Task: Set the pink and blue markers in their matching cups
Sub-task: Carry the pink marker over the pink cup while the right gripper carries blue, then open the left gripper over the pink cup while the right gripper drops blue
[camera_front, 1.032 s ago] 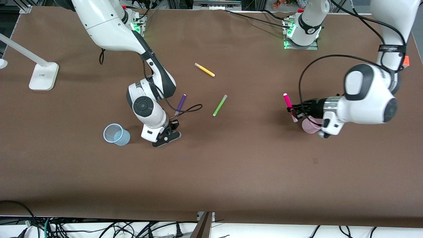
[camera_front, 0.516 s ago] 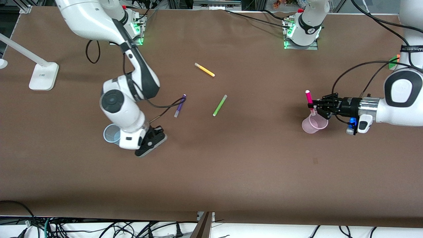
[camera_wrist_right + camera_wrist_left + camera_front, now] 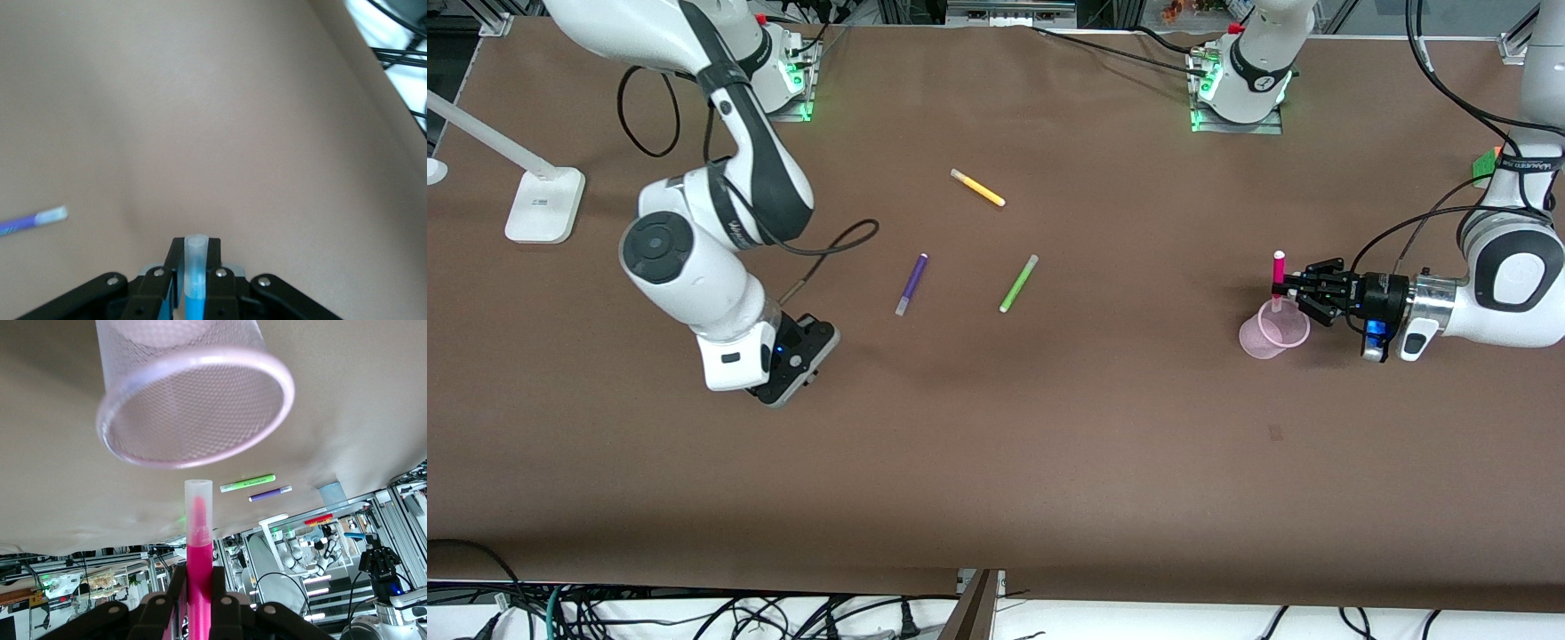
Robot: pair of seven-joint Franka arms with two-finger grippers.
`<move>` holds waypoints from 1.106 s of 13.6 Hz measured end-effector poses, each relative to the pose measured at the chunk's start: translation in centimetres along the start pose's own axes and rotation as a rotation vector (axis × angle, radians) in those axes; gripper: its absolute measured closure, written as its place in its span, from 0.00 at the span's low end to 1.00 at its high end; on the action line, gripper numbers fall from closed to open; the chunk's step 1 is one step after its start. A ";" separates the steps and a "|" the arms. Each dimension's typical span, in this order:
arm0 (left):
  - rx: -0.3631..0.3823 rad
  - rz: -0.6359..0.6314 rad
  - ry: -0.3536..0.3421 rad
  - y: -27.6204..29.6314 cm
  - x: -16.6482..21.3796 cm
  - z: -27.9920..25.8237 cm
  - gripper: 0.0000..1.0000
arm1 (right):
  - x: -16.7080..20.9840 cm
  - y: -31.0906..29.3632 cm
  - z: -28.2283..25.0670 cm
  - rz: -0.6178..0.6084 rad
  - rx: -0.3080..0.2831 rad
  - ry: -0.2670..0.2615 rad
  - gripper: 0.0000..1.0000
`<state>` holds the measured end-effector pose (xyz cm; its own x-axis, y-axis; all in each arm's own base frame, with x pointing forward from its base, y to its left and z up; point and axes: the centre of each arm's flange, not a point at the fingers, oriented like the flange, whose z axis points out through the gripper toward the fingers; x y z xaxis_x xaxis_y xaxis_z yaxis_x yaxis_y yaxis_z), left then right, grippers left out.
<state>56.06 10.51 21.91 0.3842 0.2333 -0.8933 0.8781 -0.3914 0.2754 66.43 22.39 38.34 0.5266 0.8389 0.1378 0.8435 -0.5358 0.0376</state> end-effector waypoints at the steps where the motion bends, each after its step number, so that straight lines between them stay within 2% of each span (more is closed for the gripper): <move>1: -0.006 0.006 -0.008 -0.4 0.5 0.0 0.82 | -0.9 0.6 -0.1 -0.036 0.052 0.014 0.84; 3: -0.013 0.015 -0.014 -0.6 1.1 -0.1 0.82 | -3.1 2.3 0.1 -0.100 0.159 0.073 0.84; 4: -0.015 0.019 -0.012 -0.5 1.2 -0.2 0.82 | -4.1 3.2 0.1 -0.133 0.192 0.116 0.84; 7: -0.024 0.028 -0.005 0.0 1.5 -0.8 0.82 | -6.7 5.8 0.2 -0.220 0.234 0.234 0.84; 8: -0.025 0.028 -0.008 -0.1 1.8 -0.8 0.76 | -7.4 6.4 0.4 -0.246 0.246 0.274 0.84; 10: -0.027 0.026 -0.011 -0.1 2.0 -0.7 0.56 | -8.4 7.2 1.3 -0.294 0.263 0.329 0.84; 15: -0.022 0.061 -0.019 1.4 0.6 -2.5 0.01 | -11.1 8.4 2.7 -0.362 0.340 0.425 0.84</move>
<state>58.21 12.34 22.60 0.4315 0.1925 -0.8814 0.8596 -0.3843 0.3369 67.96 8.86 34.45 0.1746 0.8122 0.5567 0.9827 -0.1082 -0.1503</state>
